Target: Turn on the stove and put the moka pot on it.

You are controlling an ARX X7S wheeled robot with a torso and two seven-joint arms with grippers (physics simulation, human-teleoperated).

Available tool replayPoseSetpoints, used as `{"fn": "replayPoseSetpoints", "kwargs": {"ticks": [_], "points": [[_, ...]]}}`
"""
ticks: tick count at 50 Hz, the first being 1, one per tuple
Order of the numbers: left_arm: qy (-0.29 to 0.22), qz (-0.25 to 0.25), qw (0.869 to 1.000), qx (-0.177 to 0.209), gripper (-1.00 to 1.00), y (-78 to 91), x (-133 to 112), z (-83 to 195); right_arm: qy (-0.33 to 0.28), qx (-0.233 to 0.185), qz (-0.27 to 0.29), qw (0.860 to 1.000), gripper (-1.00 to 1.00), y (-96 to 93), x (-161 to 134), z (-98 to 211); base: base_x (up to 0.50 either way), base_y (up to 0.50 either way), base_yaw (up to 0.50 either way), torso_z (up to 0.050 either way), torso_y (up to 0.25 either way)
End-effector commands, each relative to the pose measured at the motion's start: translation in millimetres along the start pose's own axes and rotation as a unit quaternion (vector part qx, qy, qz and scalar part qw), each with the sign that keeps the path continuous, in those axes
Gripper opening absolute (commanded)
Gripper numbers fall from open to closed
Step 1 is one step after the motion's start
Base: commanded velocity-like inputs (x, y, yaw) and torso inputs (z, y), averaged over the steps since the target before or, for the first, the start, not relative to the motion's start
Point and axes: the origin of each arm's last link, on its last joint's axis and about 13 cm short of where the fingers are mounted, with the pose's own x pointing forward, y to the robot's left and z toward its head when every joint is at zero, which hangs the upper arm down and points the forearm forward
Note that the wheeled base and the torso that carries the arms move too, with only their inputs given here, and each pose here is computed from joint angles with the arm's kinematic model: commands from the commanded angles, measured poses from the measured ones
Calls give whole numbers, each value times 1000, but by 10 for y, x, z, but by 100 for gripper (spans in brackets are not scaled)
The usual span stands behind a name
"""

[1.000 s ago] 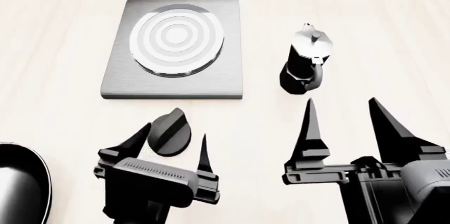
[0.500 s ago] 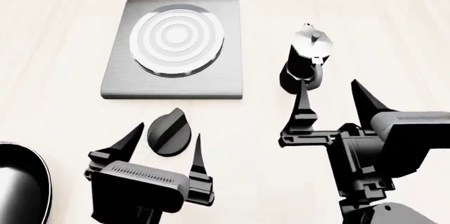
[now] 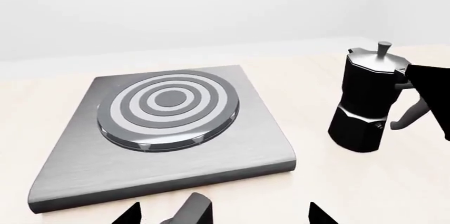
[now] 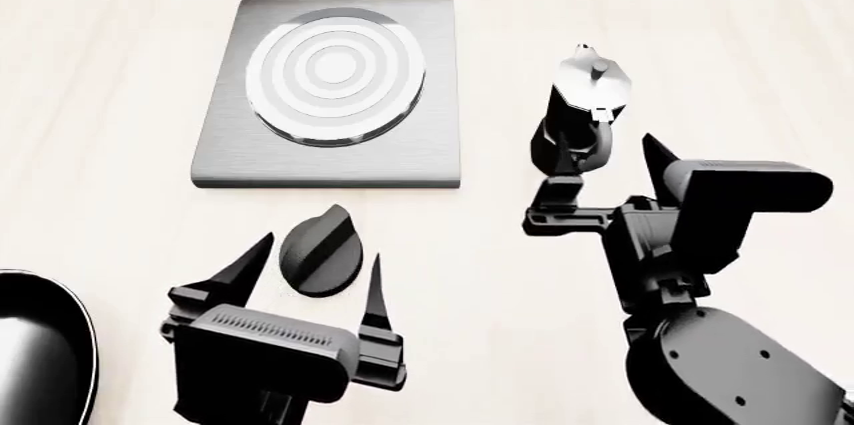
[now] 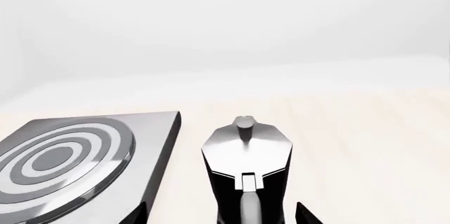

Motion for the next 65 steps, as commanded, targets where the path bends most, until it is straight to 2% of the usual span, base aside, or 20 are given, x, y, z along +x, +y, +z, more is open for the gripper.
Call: {"fn": "replayPoseSetpoints", "kwargs": {"ticks": [1,23,36,47,48,65], "points": [[-12,5,1000,-9,100,23,56,10,10,1,6,1000,100,-16,165,-54,0,0,0,0,0],[-9,3,1000,-8,100,6,42,-17,23,-14,-15,1000,100,-89,331,-111,0,0,0,0,0],[-8,1,1000,-8,100,12,59,-2,39,-18,-16,999,100,-96,391,-225,0,0,0,0,0],[-7,0,1000,-8,100,13,62,-7,38,-18,-15,999,100,-88,393,-206,0,0,0,0,0],[-7,0,1000,-8,100,13,62,-9,38,-18,-16,999,-100,-88,393,-205,0,0,0,0,0],[-6,-2,1000,-7,100,1,53,-6,37,-17,-16,999,-100,-83,373,-208,0,0,0,0,0]]}}
